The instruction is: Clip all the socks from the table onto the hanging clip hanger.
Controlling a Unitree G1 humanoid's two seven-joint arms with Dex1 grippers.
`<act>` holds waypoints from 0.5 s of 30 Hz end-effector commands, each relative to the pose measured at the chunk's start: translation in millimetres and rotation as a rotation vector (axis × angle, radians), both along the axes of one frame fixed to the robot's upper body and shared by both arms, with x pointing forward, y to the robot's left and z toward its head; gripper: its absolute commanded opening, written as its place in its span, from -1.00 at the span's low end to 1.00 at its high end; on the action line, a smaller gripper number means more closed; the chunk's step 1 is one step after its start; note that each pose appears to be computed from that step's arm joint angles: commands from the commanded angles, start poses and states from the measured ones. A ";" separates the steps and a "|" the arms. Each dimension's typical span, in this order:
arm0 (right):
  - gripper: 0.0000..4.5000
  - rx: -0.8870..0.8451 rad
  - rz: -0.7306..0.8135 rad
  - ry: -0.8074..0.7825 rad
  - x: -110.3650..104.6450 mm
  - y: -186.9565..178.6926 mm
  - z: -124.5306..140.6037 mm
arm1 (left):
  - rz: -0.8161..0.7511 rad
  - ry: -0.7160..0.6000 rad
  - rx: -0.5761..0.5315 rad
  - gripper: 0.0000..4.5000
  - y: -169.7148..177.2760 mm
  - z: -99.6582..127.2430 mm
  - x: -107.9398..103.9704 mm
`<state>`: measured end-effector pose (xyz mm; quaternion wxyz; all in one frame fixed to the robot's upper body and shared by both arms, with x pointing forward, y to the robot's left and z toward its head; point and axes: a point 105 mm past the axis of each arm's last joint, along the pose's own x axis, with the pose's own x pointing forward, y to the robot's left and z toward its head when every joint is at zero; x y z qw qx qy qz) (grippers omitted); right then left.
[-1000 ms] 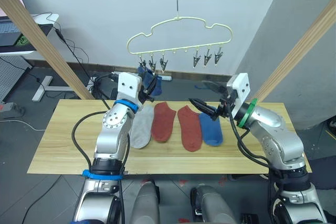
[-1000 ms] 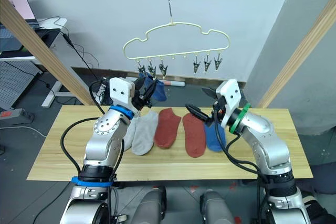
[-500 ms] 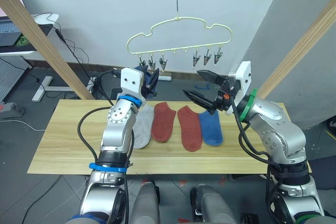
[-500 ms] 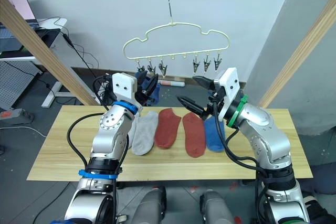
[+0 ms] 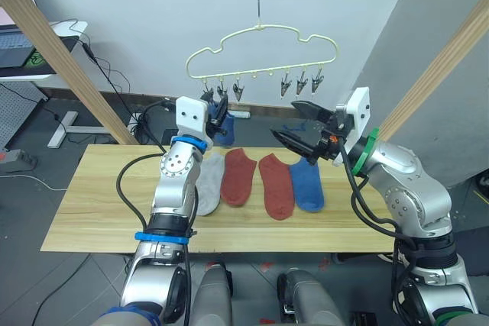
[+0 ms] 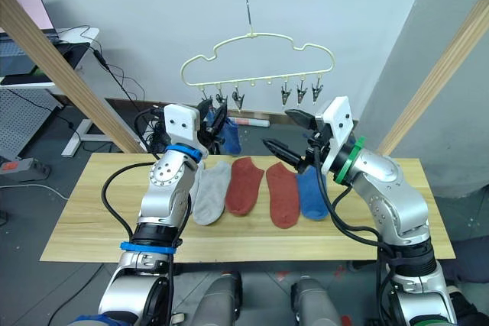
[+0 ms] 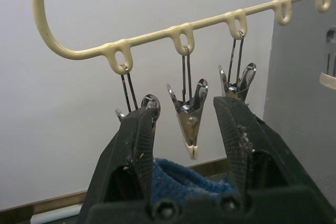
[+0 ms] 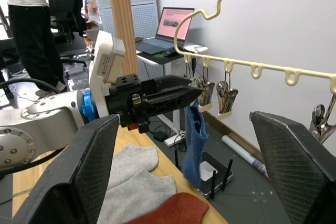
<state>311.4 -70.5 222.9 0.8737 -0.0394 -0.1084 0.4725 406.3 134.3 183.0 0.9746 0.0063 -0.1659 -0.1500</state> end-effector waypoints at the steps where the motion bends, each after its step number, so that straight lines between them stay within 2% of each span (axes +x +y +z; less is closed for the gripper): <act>1: 0.86 0.012 0.023 -0.072 -9.5 1.4 17.5 | -0.011 -0.061 -0.008 -0.09 -3.4 15.0 -0.4; 15: 0.86 0.008 0.009 -0.077 -9.1 0.1 18.1 | -0.008 -0.072 0.002 -0.09 -4.0 13.1 -12.6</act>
